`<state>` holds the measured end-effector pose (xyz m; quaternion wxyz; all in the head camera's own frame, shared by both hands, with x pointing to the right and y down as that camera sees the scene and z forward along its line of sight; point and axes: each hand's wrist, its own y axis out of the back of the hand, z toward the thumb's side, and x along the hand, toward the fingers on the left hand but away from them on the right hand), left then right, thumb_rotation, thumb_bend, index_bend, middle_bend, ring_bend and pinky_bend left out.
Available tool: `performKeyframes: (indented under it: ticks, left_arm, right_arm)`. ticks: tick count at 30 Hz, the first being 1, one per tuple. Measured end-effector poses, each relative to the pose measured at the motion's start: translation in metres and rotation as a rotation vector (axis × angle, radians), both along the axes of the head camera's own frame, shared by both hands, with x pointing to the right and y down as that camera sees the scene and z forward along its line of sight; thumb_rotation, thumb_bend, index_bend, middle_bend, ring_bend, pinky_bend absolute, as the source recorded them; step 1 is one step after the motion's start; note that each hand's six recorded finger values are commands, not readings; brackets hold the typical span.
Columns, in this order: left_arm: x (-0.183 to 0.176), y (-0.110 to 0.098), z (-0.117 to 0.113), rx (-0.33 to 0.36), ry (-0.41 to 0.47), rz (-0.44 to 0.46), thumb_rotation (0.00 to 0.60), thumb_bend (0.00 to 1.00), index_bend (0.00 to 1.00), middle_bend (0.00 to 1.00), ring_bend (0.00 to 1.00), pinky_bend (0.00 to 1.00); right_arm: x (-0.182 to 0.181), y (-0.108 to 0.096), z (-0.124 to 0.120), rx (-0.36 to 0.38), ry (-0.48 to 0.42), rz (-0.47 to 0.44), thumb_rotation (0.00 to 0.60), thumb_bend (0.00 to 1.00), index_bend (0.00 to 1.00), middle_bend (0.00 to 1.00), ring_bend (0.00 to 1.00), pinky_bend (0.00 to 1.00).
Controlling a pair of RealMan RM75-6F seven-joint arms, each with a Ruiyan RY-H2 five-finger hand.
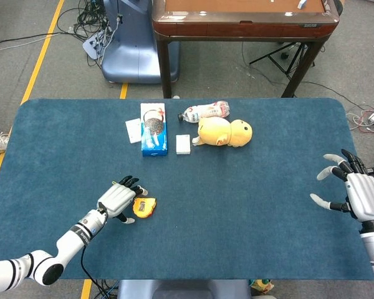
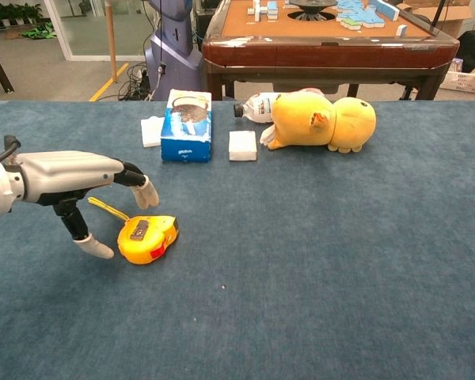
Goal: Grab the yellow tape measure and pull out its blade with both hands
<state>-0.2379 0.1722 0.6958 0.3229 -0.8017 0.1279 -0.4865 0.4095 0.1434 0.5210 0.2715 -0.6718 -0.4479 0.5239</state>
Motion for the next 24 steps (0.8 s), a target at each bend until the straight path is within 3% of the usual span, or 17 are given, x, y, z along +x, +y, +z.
performKeyframes:
  ticks: [13, 24]
  left_arm:
    - [0.008, 0.01, 0.01, 0.08, -0.052, 0.036, 0.6, 0.12, 0.25, 0.27, 0.08, 0.0]
    - [0.011, 0.013, 0.016, 0.077, -0.088, 0.012, 0.6, 0.12, 0.28, 0.27, 0.09, 0.0]
  right_arm:
    - [0.004, 0.004, 0.0, -0.011, 0.003, 0.008, 0.6, 0.23, 0.48, 0.2, 0.02, 0.0]
    - [0.007, 0.006, 0.001, -0.019, 0.005, 0.016, 0.6, 0.23, 0.48, 0.2, 0.02, 0.0]
